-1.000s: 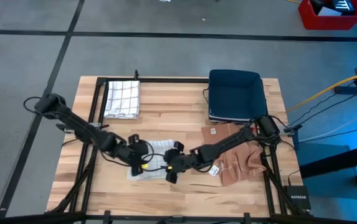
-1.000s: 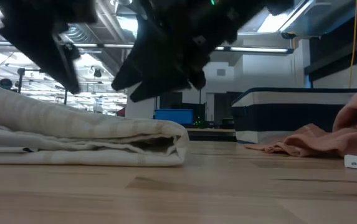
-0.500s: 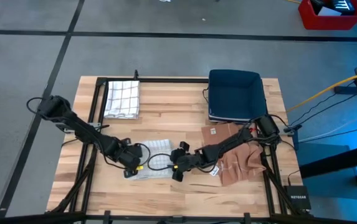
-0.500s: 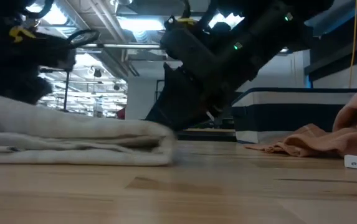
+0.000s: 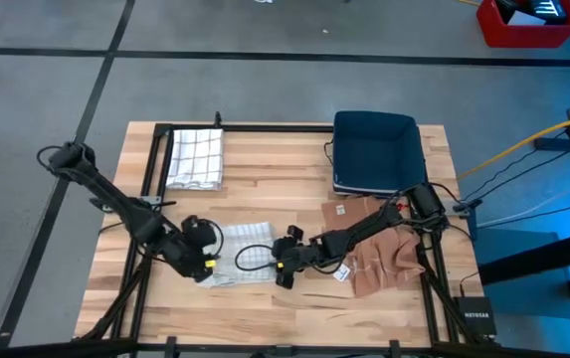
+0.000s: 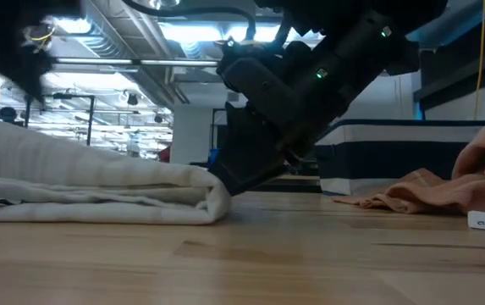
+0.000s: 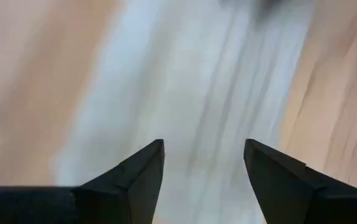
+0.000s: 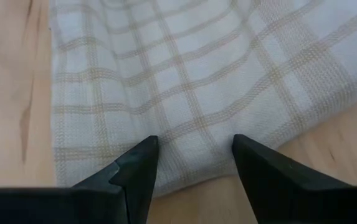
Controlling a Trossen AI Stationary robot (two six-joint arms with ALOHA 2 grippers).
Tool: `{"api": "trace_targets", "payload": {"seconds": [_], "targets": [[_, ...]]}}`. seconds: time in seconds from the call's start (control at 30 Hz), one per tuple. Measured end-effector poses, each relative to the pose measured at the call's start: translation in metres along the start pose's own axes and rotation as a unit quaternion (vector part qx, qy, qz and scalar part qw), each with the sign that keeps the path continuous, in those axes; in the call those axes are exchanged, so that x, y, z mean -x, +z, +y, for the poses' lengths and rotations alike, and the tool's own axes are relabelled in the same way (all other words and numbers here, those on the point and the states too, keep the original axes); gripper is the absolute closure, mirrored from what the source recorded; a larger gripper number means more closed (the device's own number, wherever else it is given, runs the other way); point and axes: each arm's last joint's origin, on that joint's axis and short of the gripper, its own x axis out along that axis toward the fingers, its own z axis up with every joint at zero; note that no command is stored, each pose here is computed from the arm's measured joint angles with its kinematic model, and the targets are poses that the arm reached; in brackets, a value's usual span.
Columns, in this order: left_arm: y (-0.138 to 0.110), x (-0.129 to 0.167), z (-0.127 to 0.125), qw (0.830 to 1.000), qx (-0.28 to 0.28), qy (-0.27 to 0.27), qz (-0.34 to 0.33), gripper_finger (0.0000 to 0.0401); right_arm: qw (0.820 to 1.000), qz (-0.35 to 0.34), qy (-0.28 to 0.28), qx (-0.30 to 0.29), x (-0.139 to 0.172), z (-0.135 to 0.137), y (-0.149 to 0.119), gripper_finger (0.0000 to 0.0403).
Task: Fold towel
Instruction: Fold the white towel on the table
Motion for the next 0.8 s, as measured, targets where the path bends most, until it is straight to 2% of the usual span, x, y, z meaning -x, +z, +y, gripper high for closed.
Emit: {"api": "trace_targets", "payload": {"seconds": [0.07,0.13,0.23,0.3,0.4,0.53,0.7,0.8], "targets": [[0.005,0.001,-0.006,0.996,-0.008,-0.004,-0.087,0.0187,1.0,-0.002,0.0,0.002,0.0,0.0,0.0,0.0189],[0.004,-0.008,-0.008,0.993,-0.024,-0.019,-0.11,0.0187,1.0,-0.002,0.001,0.004,0.0,0.0,0.001,0.0189],[-0.008,-0.029,-0.01,0.995,-0.041,-0.058,-0.073,0.0187,1.0,-0.003,0.001,0.004,0.0,0.001,0.001,0.0189],[-0.021,-0.041,-0.009,0.996,-0.044,-0.079,-0.024,0.0187,1.0,-0.003,0.002,0.006,0.0,0.001,0.001,0.0189],[-0.043,-0.051,-0.008,0.995,-0.041,-0.085,0.045,0.0187,1.0,-0.004,0.002,0.007,0.0,0.001,0.001,0.0189],[-0.061,-0.053,-0.01,0.993,-0.039,-0.084,0.075,0.0187,1.0,-0.006,0.003,0.007,0.0,0.001,0.002,0.0189],[-0.065,-0.051,-0.013,0.992,-0.042,-0.088,0.085,0.0187,1.0,0.0,0.002,0.011,0.0,0.001,0.001,0.0189],[-0.057,-0.041,-0.017,0.99,-0.031,-0.096,0.103,0.0187,0.998,0.052,0.03,0.031,0.01,0.0,0.003,0.0189]]}}
